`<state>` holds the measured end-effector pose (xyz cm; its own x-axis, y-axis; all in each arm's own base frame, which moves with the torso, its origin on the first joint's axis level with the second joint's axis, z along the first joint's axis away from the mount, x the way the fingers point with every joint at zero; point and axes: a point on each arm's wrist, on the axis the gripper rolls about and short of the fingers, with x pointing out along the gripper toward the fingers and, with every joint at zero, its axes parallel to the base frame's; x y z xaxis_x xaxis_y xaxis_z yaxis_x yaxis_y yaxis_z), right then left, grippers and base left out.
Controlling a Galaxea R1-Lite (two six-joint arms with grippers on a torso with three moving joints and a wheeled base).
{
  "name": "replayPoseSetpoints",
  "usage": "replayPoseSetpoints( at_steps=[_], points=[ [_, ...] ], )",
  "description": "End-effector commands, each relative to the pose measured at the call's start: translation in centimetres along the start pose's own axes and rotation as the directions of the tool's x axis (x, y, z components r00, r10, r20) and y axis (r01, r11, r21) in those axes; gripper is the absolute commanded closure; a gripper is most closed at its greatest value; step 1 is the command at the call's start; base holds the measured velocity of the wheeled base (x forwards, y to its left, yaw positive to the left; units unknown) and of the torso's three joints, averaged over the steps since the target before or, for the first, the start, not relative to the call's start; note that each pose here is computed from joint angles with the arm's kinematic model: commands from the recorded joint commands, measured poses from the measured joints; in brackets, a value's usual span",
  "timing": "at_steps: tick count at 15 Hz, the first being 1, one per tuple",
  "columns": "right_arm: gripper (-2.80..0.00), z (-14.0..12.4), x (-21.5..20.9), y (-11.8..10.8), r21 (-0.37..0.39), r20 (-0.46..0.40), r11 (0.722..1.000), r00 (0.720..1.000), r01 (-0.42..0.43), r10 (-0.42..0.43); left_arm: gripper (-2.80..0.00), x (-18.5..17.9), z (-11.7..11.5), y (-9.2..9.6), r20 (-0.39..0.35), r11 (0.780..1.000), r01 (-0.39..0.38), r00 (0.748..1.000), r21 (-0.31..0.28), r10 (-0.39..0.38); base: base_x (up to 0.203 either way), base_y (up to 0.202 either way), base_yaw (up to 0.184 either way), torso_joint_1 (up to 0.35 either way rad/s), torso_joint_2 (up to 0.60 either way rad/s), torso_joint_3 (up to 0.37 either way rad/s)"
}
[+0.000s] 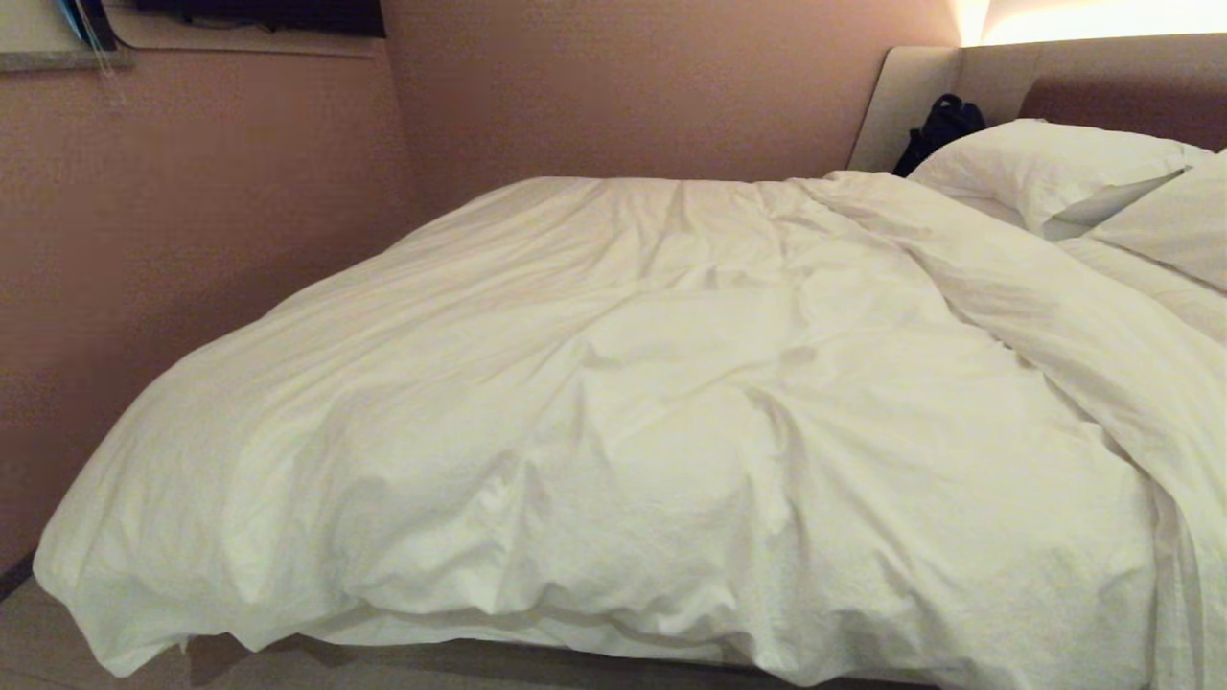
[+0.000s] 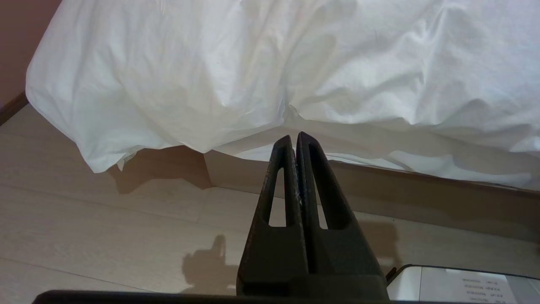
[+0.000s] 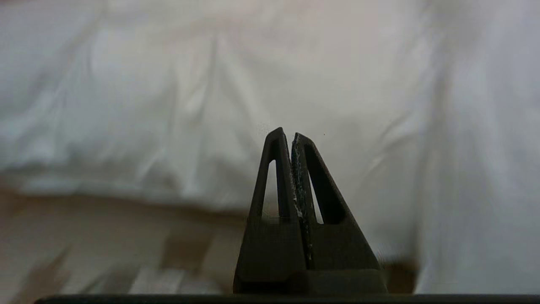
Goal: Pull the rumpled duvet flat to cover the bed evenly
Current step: Flatten the corners of the folded blanket
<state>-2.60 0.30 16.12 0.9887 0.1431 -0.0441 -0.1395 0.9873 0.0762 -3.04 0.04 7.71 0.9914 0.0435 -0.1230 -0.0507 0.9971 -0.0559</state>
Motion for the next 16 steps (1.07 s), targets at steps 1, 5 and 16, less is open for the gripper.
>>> replayPoseSetpoints(
  at_steps=[1,5,16],
  points=[
    [0.0,1.0,3.4,-0.2,0.07,-0.204,0.995,0.976,-0.07,0.083,0.0,0.0,0.0,0.0,-0.001,1.0,-0.001,1.0,-0.001,0.001,0.0,0.0,0.0,0.0,0.0,0.0],
    [0.0,3.1,11.2,-0.7,0.21,-0.363,0.974,0.919,-0.082,0.156,0.0,0.0,0.0,0.0,-0.001,1.0,-0.001,1.0,-0.001,0.001,0.0,0.0,0.0,0.0,0.0,0.0],
    [0.0,-0.9,25.6,7.5,0.324,-0.513,0.928,0.79,-0.184,0.336,0.0,0.0,0.0,0.0,-0.001,1.0,-0.001,1.0,-0.001,0.001,0.0,0.0,0.0,0.0,0.0,0.0]
  ],
)
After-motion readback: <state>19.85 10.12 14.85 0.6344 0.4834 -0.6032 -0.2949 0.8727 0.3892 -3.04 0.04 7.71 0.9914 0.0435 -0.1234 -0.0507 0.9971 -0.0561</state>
